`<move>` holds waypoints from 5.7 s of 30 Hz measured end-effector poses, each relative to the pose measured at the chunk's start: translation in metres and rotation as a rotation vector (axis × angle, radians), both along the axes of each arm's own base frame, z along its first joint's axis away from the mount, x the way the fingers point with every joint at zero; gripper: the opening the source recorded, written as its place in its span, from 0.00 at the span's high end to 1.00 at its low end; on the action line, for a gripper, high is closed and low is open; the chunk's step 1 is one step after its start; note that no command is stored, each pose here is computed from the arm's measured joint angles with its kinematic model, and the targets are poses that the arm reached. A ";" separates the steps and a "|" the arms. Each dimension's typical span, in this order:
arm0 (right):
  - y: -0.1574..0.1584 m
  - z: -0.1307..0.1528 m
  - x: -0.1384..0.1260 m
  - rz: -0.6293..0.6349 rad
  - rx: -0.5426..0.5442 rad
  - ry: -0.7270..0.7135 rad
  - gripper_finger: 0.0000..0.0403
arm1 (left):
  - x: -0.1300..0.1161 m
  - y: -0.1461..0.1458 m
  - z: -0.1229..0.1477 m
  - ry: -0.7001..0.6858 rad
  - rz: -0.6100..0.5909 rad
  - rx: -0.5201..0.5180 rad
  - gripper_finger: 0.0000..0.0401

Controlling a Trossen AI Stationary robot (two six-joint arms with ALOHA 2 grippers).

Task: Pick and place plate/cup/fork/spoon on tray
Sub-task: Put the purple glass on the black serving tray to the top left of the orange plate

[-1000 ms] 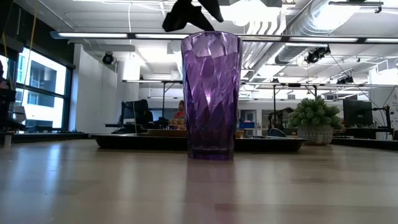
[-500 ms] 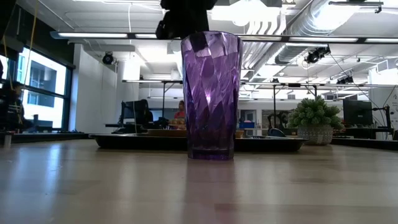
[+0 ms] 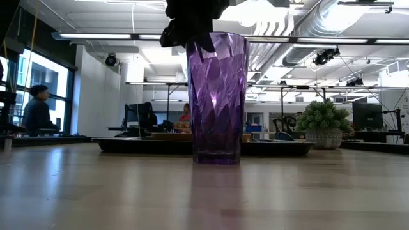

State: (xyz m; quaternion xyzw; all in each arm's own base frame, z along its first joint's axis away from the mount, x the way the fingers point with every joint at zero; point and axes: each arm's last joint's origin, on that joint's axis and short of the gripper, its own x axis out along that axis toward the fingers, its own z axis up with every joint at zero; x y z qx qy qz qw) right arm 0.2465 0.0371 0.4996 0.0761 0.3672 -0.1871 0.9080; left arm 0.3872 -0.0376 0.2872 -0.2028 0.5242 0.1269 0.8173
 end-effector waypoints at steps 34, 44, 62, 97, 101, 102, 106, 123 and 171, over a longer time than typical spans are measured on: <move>0.000 0.000 0.000 0.002 -0.002 0.001 0.74 | -0.001 0.001 -0.019 0.059 0.003 0.037 0.98; 0.000 0.000 0.000 0.008 -0.007 0.003 0.74 | -0.008 0.013 -0.003 0.027 0.011 0.002 0.99; 0.000 0.000 0.000 0.024 -0.015 0.009 0.74 | -0.062 0.086 0.049 0.027 0.169 0.072 1.00; -0.040 0.000 0.003 -0.131 -0.027 0.014 0.74 | -0.157 0.262 0.051 0.135 0.402 0.172 0.99; -0.046 0.000 0.003 -0.174 -0.006 0.002 0.74 | -0.157 0.276 0.040 0.152 0.428 0.156 0.99; -0.047 0.000 0.003 -0.184 -0.001 0.000 0.74 | -0.156 0.280 0.036 0.161 0.433 0.148 0.99; -0.049 0.000 0.003 -0.194 0.001 -0.001 0.74 | -0.156 0.290 0.026 0.182 0.458 0.128 0.99; -0.049 0.000 0.003 -0.213 0.019 -0.013 0.74 | -0.153 0.307 0.006 0.199 0.476 0.085 0.99; -0.049 0.000 0.003 -0.212 0.018 -0.013 0.74 | -0.150 0.316 -0.008 0.242 0.538 0.061 0.88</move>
